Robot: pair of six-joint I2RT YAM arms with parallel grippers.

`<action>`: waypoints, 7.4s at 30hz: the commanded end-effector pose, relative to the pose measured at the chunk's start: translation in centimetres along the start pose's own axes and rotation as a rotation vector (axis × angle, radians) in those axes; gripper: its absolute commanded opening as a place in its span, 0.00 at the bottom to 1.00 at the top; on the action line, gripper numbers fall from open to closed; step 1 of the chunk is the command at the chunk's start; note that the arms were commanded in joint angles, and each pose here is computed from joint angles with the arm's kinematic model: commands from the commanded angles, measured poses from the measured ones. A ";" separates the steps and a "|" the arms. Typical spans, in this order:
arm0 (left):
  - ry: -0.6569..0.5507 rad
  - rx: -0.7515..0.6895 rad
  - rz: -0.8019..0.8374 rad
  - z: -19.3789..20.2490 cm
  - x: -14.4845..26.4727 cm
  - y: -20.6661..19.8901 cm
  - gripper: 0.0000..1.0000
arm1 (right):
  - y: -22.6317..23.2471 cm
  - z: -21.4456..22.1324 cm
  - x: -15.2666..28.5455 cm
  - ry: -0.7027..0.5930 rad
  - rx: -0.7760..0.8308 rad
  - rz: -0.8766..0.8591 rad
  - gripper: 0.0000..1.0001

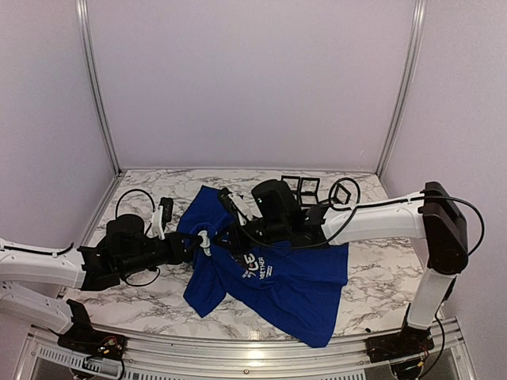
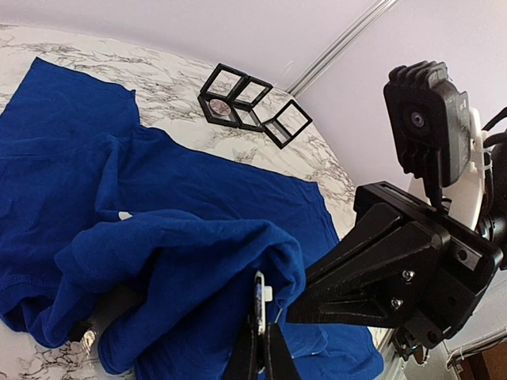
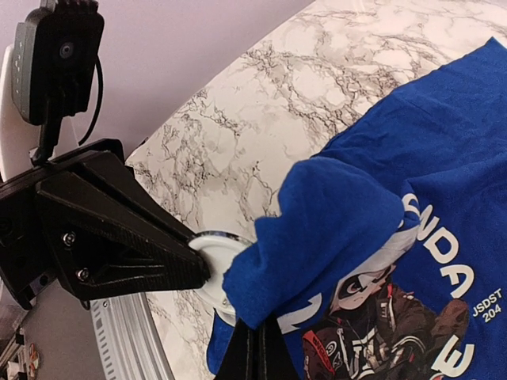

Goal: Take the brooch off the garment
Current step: Remove the brooch from the flattened clothing, then close the brooch at the center of the board, then pass from the left arm to the right

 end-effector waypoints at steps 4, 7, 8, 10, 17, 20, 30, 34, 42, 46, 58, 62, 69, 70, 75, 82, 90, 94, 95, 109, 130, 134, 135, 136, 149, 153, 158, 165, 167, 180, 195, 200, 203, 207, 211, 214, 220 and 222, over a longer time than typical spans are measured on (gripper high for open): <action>0.036 -0.036 -0.016 0.2 0.5 0.1 0.00 | 0.9 -2.1 0.0 -0.050 0.016 -0.007 0.00; 0.037 -0.039 -0.015 0.1 0.7 0.0 0.00 | 0.9 -2.1 0.0 -0.050 0.017 -0.007 0.00; 0.036 -0.042 -0.014 0.1 0.9 0.0 0.00 | 0.9 -2.0 0.0 -0.048 0.017 -0.006 0.00; 0.034 -0.048 -0.010 -0.2 1.1 -0.3 0.00 | 0.9 -2.0 0.0 -0.047 0.017 -0.008 0.00; -0.008 -0.056 0.011 -2.0 1.7 -1.6 0.00 | 1.4 -2.5 0.4 -0.052 0.026 -0.019 0.00; -0.033 -0.058 0.033 -3.1 1.8 -2.6 0.00 | 1.9 -3.6 1.1 -0.080 0.032 -0.013 0.08; -0.098 -0.048 0.096 -6.4 1.4 -5.3 0.00 | 2.0 -7.0 5.3 -0.203 0.024 0.025 0.41; -0.110 -0.038 0.133 -7.4 0.9 -6.4 0.00 | 1.4 -7.9 7.2 -0.269 -0.025 -0.036 0.48; -0.128 -0.014 0.234 -8.7 0.0 -8.8 0.00 | 2.1 -7.8 8.0 -0.334 -0.051 -0.193 0.56; -0.132 -0.010 0.264 -9.0 -0.5 -9.5 0.00 | 2.3 -8.2 9.0 -0.395 -0.070 -0.274 0.56; -0.156 0.025 0.341 -9.4 -0.8 -10.6 0.00 | 2.6 -8.5 10.1 -0.468 -0.118 -0.390 0.47; -0.158 0.024 0.357 -9.4 -0.7 -10.8 0.00 | 2.5 -8.3 9.6 -0.458 -0.136 -0.400 0.45; -0.159 0.026 0.369 -9.3 -0.5 -10.8 0.00 | 2.6 -8.2 9.4 -0.453 -0.152 -0.426 0.40; -0.158 0.024 0.372 -9.3 -0.5 -10.8 0.00 | 2.6 -8.3 9.4 -0.453 -0.154 -0.430 0.39; -0.144 0.019 0.394 -8.9 -0.6 -11.0 0.00 | 2.7 -8.0 9.1 -0.444 -0.164 -0.456 0.33; -0.135 0.018 0.405 -8.6 -0.8 -11.0 0.00 | 3.0 -8.3 9.5 -0.456 -0.158 -0.470 0.32; -0.130 0.016 0.407 -8.4 -0.8 -11.0 0.00 | 3.2 -8.5 9.8 -0.465 -0.160 -0.475 0.31; -0.129 0.016 0.406 -8.4 -0.8 -10.9 0.00 | 3.3 -8.6 9.8 -0.467 -0.162 -0.483 0.29; -0.128 0.016 0.404 -8.3 -0.8 -10.9 0.00 | 3.3 -8.6 9.8 -0.466 -0.161 -0.485 0.28; -0.108 -0.001 0.421 -8.0 -0.9 -11.3 0.00 | 3.3 -8.5 9.4 -0.445 -0.168 -0.488 0.15; -0.099 -0.102 0.391 -7.4 -0.5 -12.2 0.00 | 3.0 -8.8 9.1 -0.419 -0.219 -0.459 0.06; -0.104 -0.107 0.394 -7.4 -0.4 -12.4 0.00 | 2.9 -8.7 9.1 -0.420 -0.224 -0.458 0.06; -0.105 -0.109 0.394 -7.4 -0.4 -12.4 0.00 | 2.9 -8.6 9.0 -0.420 -0.226 -0.457 0.06; -0.105 -0.111 0.393 -7.4 -0.4 -12.5 0.00 | 2.9 -8.7 9.1 -0.423 -0.226 -0.456 0.06; -0.167 -0.054 0.388 -7.8 0.1 -12.6 0.00 | 2.7 -9.1 9.3 -0.451 -0.229 -0.440 0.06; -0.173 -0.051 0.381 -7.5 0.1 -12.7 0.00 | 2.7 -9.2 9.6 -0.463 -0.234 -0.433 0.06; -0.192 -0.039 0.374 -7.5 0.3 -12.6 0.00 | 2.6 -9.3 10.0 -0.486 -0.231 -0.415 0.06; -0.230 -0.018 0.351 -8.0 0.6 -12.3 0.00 | 2.6 -9.6 10.3 -0.511 -0.225 -0.398 0.06; -0.230 -0.012 0.351 -7.9 0.5 -12.3 0.00 | 2.7 -9.7 10.3 -0.515 -0.223 -0.400 0.06; -0.247 0.050 0.350 -7.7 0.8 -11.6 0.00 | 3.4 -10.3 10.7 -0.554 -0.174 -0.369 0.09; -0.273 0.060 0.295 -7.7 1.5 -10.1 0.00 | 4.0 -10.4 10.9 -0.555 -0.131 -0.342 0.18; -0.279 0.045 0.279 -7.7 1.6 -9.8 0.00 | 4.0 -10.5 11.2 -0.558 -0.118 -0.329 0.23; -0.275 0.033 0.272 -7.8 1.6 -9.6 0.00 | 3.9 -10.4 11.5 -0.558 -0.114 -0.305 0.28; -0.281 -0.005 0.283 -8.5 1.8 -9.4 0.00 | 3.9 -10.5 12.4 -0.575 -0.097 -0.271 0.42; -0.291 -0.085 0.307 -9.6 2.0 -9.6 0.00 | 3.9 -10.7 13.3 -0.590 -0.079 -0.240 0.59; -0.296 -0.166 0.327 -10.0 2.3 -10.0 0.00 | 3.9 -11.0 14.0 -0.602 -0.070 -0.215 0.76; -0.323 -0.354 0.355 -10.9 2.7 -11.4 0.00 | 3.4 -11.6 15.5 -0.615 -0.092 -0.151 0.98; -0.341 -0.391 0.368 -11.4 2.9 -12.0 0.00 | 2.7 -11.8 16.0 -0.620 -0.110 -0.120 0.98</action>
Point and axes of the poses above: each gripper's point midway between its finger pads, its own x axis back along the fingers, its own y axis along the line the jaws close on, z = x × y, the point moved 2 cm from there along x, back along the fingers
